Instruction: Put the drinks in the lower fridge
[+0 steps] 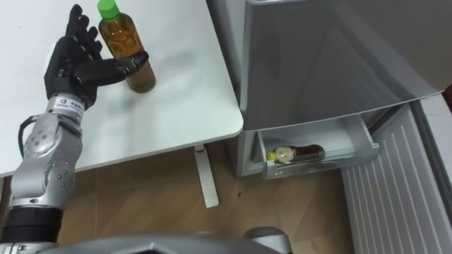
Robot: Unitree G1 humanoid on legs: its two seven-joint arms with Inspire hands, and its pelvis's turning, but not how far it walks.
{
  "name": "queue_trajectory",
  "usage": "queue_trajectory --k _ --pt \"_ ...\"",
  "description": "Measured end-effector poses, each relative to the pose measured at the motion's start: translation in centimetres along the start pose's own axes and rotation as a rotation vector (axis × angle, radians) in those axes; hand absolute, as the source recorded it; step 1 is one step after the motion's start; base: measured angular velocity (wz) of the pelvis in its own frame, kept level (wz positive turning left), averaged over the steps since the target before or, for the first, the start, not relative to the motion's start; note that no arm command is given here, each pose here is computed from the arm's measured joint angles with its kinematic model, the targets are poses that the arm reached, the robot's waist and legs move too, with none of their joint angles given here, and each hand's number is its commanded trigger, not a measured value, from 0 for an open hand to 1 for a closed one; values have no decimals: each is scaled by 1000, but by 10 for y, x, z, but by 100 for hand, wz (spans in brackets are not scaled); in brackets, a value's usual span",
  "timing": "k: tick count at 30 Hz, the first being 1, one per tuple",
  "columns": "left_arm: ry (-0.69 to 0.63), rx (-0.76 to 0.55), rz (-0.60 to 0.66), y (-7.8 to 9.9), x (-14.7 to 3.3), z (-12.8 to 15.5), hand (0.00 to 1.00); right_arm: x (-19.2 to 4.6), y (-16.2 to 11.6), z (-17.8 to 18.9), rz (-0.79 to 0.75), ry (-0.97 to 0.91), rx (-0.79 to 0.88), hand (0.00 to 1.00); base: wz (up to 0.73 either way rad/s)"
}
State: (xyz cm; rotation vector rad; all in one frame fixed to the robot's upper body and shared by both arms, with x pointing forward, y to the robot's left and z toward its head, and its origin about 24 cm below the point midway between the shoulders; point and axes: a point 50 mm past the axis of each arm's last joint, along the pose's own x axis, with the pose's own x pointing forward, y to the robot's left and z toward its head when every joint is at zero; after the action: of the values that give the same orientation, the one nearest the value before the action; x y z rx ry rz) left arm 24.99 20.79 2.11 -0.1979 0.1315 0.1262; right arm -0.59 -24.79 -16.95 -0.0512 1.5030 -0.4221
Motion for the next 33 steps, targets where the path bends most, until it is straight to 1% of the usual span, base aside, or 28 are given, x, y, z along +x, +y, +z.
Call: queue_trajectory --k 2,8,16,23,24,25,26,27,28,29,30,32,33 --pt "20 0 10 0 3 -2 0 0 -1 -1 -3 11 -6 0 0" --pt "16 -2 1 -3 10 2 0 0 -2 -6 -5 28 -18 0 0" --pt "69 -20 13 0 10 -8 0 0 -2 -8 -3 49 -25 0 0" --pt "70 -15 13 1 10 -8 0 0 -2 -9 4 64 -26 0 -5" --pt "70 -15 13 1 10 -8 4 0 -2 -9 4 64 -26 0 -4" --pt "71 -15 13 1 10 -8 11 0 -2 -9 4 66 -26 0 0" --pt "72 -15 13 1 10 -8 16 0 -2 -9 4 66 -26 0 0" --pt "73 -15 13 1 10 -8 20 0 -2 -9 4 66 -26 0 0" --pt "74 -15 13 1 10 -8 33 0 -2 -9 5 66 -26 0 0" --pt "75 -14 13 1 10 -8 44 0 -2 -9 5 66 -26 0 0" --pt "75 -14 14 1 10 -8 52 0 -2 -9 5 66 -26 0 0" --pt "81 -10 15 3 10 -8 65 0 -2 -9 5 67 -27 0 0" --pt "82 -10 16 3 10 -8 86 0 -2 -9 5 67 -27 0 0"
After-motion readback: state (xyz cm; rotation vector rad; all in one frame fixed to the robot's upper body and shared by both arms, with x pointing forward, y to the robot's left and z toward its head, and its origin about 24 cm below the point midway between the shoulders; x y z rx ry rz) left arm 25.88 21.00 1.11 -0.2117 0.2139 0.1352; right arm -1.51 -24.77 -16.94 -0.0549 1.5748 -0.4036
